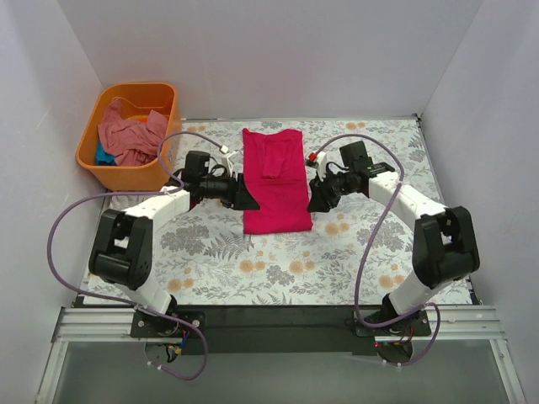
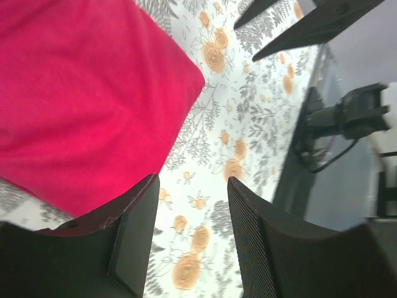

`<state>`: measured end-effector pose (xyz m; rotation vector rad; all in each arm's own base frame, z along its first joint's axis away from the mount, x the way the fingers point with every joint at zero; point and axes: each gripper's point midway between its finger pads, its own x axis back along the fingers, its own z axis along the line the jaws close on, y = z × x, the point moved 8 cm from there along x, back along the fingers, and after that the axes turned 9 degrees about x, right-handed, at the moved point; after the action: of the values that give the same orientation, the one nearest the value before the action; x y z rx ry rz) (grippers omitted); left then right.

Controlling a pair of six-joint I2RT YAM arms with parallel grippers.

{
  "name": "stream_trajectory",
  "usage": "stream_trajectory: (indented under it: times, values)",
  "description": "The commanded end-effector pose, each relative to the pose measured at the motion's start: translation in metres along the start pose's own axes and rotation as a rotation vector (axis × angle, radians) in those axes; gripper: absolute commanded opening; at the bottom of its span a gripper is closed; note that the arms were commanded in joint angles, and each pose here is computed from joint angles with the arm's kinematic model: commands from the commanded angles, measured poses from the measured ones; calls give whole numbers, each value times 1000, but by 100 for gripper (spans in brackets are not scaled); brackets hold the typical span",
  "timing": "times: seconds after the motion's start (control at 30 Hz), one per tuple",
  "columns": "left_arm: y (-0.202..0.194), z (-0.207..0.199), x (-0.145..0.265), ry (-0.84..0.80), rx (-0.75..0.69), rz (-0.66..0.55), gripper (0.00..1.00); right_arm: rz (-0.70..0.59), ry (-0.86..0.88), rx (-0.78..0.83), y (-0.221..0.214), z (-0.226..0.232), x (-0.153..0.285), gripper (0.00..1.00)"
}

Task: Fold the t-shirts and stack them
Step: Fold the tshirt

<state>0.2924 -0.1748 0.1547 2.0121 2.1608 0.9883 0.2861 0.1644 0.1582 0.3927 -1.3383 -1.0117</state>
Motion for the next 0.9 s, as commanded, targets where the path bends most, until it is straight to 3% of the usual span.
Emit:
stream_trajectory:
  times: [0.0,0.23,0.33,0.63,0.87]
  values:
    - [-5,4,15,95,-272,0,47,112,-170,377,17,-5,10,47]
    - [-15,24,12,178,-616,11,47,234,-267,691,7,12,-23,54]
    - [-22,28,4,205,-716,32,47,282,-281,743,-6,9,-35,55]
    - [-45,35,-12,202,-833,112,47,316,-206,699,-29,8,-55,54]
    - [-55,46,-22,233,-886,169,46,350,-138,672,-52,10,-65,48]
